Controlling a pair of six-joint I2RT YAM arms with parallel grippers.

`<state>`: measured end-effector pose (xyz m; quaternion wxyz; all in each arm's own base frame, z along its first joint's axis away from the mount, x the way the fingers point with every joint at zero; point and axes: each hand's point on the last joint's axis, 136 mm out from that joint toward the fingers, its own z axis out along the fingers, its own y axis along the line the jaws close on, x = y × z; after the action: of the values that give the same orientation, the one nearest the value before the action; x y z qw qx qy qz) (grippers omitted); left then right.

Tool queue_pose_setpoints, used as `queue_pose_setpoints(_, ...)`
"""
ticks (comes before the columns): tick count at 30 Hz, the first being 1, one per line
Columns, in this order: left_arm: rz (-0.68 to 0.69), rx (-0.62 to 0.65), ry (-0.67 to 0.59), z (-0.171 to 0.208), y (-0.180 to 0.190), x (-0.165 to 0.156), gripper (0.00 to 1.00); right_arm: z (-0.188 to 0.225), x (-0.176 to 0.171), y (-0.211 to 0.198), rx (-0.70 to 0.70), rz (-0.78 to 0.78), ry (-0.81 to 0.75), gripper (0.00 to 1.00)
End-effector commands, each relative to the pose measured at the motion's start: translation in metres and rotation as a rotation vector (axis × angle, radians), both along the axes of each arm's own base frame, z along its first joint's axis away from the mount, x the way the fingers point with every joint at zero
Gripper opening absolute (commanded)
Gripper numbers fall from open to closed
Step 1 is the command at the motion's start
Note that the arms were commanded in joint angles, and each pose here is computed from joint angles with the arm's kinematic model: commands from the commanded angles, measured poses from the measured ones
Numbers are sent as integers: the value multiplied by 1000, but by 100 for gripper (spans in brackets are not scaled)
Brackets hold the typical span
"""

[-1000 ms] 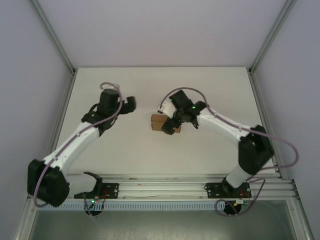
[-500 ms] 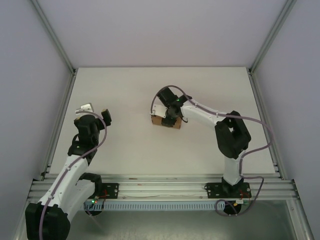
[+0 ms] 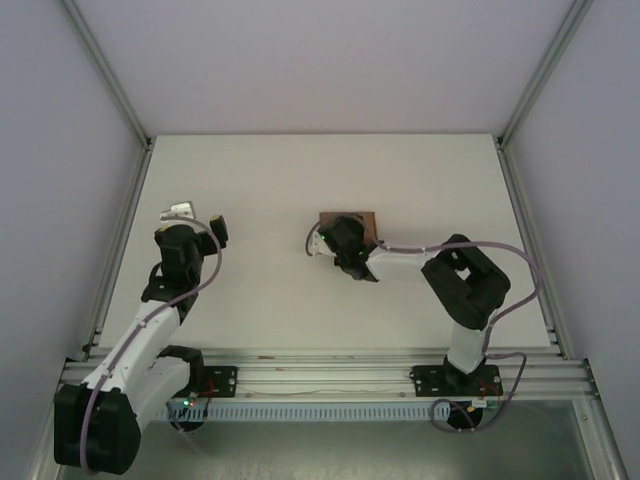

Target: Assemble paper box

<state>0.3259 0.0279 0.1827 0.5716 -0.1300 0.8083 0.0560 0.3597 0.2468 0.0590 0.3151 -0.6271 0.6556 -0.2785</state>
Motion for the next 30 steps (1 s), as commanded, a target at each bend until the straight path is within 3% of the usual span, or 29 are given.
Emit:
queue_pose_setpoints(1,-19,62,-52,5,1,5,100,39,-37,13,164,-5,29,100)
queue_pose_setpoints(4,-32,83,-83,-2,1,5,100,57,-78,7,381,-66,199,100)
queue_pose_setpoints(8,-1,90,-127,-12,7,3,100,102,-76,-33,797,-287,109,100)
queue_pose_setpoints(10,-23,86,-135,-19,6,4,100,121,-64,-79,1000,-456,-13,100)
queue_pose_setpoints(13,-23,78,-136,-33,8,8,100,122,-50,-168,1169,-709,-284,100)
queue_pose_setpoints(17,-58,98,-128,-47,4,20,100,109,-47,-231,1396,-802,-502,100)
queue_pose_setpoints(21,-35,49,-161,-49,16,29,100,82,-32,-253,1416,-869,-486,100)
queue_pose_setpoints(25,-61,49,-225,-62,16,43,100,77,-3,-250,1397,-822,-516,100)
queue_pose_setpoints(27,-67,18,-58,-78,14,53,100,62,13,-262,1408,-897,-495,100)
queue_pose_setpoints(28,-45,30,-69,-78,19,60,100,46,13,-271,1416,-955,-443,100)
queue_pose_setpoints(30,-94,42,-83,-75,10,60,100,46,24,-272,1473,-920,-432,100)
